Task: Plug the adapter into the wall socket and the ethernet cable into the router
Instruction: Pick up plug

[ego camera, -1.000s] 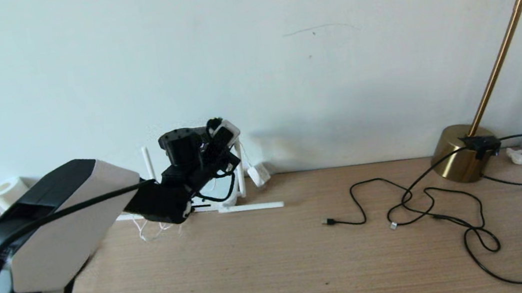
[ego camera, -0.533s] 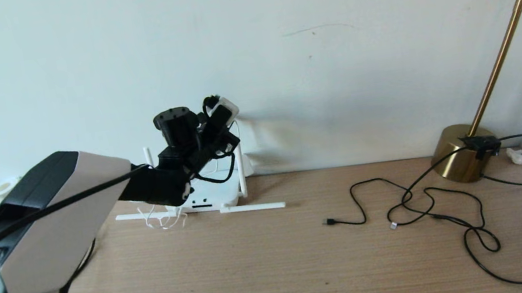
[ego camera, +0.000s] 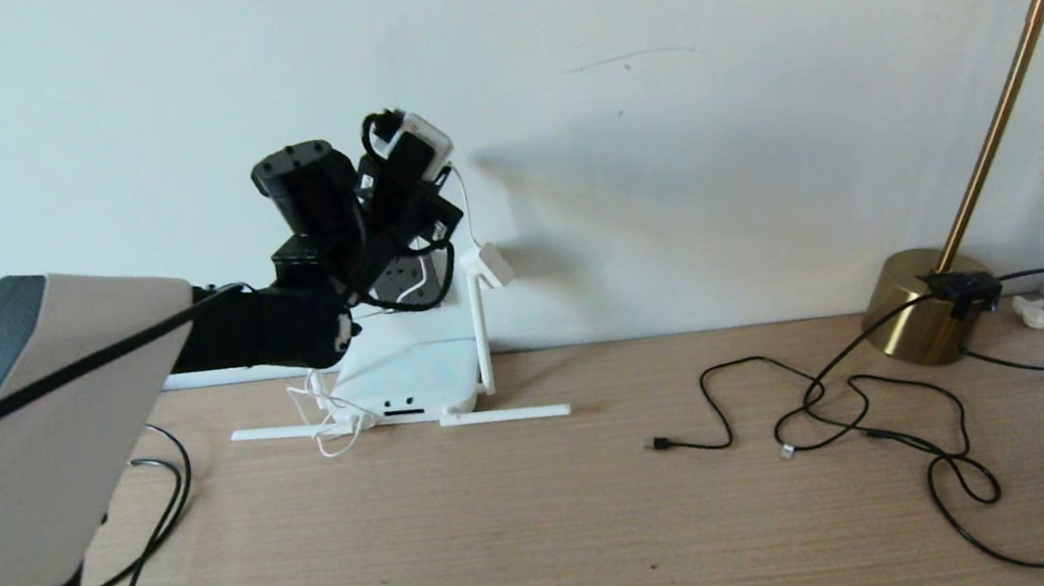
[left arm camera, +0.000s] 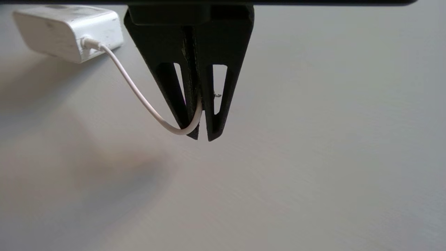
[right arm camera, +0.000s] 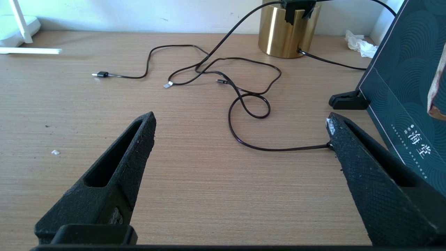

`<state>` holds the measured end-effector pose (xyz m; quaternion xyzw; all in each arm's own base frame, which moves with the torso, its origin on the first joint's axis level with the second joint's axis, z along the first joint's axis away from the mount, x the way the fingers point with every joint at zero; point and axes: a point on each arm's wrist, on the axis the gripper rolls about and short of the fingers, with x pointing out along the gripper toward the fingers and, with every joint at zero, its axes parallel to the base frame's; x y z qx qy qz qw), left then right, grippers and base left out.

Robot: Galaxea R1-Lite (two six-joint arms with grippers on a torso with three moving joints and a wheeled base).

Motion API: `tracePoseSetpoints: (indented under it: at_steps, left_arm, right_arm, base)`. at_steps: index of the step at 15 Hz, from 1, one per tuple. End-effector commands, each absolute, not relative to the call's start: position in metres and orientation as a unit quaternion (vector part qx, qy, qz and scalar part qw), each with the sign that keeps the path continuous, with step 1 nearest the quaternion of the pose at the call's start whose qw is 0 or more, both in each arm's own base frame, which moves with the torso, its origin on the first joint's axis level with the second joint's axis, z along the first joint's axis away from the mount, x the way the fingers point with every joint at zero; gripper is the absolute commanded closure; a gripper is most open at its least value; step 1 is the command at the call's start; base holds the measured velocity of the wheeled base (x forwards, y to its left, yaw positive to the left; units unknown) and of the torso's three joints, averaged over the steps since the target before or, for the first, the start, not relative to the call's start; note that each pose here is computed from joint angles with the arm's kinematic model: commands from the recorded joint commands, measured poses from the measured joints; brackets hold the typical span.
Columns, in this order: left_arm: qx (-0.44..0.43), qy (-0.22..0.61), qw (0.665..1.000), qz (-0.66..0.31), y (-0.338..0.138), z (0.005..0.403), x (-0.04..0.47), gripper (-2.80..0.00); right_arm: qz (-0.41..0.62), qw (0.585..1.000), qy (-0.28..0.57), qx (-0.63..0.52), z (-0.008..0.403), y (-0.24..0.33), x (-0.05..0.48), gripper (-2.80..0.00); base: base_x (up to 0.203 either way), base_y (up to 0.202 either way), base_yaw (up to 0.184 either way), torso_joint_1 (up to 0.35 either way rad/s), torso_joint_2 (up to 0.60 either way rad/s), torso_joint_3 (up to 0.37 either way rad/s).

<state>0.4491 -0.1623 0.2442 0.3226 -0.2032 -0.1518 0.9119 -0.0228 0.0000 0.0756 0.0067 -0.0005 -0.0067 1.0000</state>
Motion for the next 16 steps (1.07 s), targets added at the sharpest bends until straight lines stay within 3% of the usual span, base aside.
tracePoseSetpoints:
  at_steps: [1,7,16]
  left_arm:
    - [0.319,-0.234,0.908,-0.139,-0.156,0.275,0.433,0.00]
    - [0.313,-0.256,0.904,-0.136,-0.141,0.336,0.374,0.00]
    - [0.313,0.003,0.921,-0.229,-0.094,0.226,0.240,0.00]
  right_arm:
    - [-0.007,1.000,-0.001,0.007,0.076,0.000,-0.023,-2.80]
    - [-0.007,1.000,0.000,0.007,0.076,0.000,-0.023,-2.80]
    - [-0.007,1.000,0.000,0.007,0.076,0.000,-0.023,-2.80]
  base:
    - [0.000,0.000,0.000,0.000,0.00,0.000]
    - [0.000,0.000,0.000,0.000,0.00,0.000]
    - [0.000,0.000,0.000,0.000,0.00,0.000]
